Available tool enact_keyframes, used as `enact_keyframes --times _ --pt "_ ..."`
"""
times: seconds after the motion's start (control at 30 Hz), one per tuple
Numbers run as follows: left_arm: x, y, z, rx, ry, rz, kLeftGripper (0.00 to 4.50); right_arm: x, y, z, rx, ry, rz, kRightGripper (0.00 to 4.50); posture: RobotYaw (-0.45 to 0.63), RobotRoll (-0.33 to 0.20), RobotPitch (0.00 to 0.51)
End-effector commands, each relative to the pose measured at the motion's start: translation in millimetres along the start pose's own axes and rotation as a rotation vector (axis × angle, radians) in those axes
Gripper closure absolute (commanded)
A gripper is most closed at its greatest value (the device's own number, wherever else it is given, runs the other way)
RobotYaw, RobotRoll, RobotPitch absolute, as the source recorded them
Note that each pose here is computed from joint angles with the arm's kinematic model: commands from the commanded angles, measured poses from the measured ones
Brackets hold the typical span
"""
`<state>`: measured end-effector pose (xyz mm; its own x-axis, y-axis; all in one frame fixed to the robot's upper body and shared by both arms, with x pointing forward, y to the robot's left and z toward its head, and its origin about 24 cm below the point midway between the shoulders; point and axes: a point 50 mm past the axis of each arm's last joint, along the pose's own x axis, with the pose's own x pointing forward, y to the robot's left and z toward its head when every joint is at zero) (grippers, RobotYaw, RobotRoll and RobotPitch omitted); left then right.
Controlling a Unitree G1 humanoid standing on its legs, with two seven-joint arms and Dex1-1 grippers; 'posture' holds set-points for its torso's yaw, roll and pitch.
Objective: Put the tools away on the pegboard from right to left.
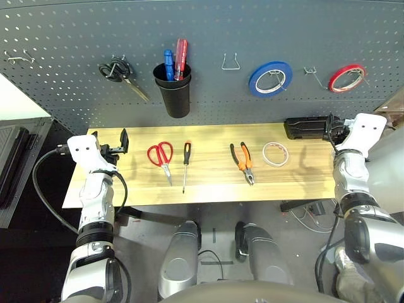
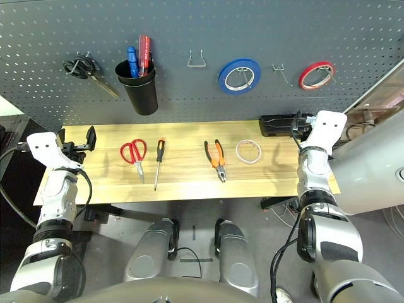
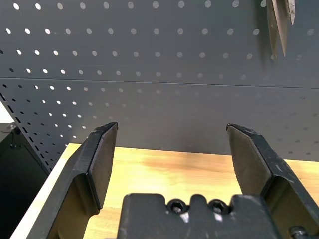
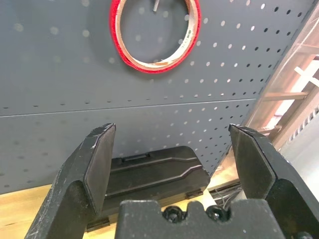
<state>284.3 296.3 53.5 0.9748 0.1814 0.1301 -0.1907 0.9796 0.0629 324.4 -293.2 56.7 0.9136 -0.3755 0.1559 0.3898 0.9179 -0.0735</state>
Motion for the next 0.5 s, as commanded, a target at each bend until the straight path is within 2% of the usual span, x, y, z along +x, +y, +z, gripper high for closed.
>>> enact_keyframes --times 0.03,0.37,0.5 --pt "-6.1 5.3 -4.6 -0.003 0.012 0.024 0.04 -0.5 0.9 -1.7 -0.005 0.007 0.006 0.0 0.3 0.0 0.177" --pt "-7.2 4.2 -6.3 -0.003 0.018 0.019 0.04 -0.7 -0.8 -0.7 -0.018 -0.003 0.016 0.0 0.29 0.0 0.178" --pt "-5.3 -3.2 -6.8 -0.016 0.025 -0.031 0.04 -1.8 -2.9 -2.3 -0.045 0.006 0.036 0.0 0.28 0.0 0.177"
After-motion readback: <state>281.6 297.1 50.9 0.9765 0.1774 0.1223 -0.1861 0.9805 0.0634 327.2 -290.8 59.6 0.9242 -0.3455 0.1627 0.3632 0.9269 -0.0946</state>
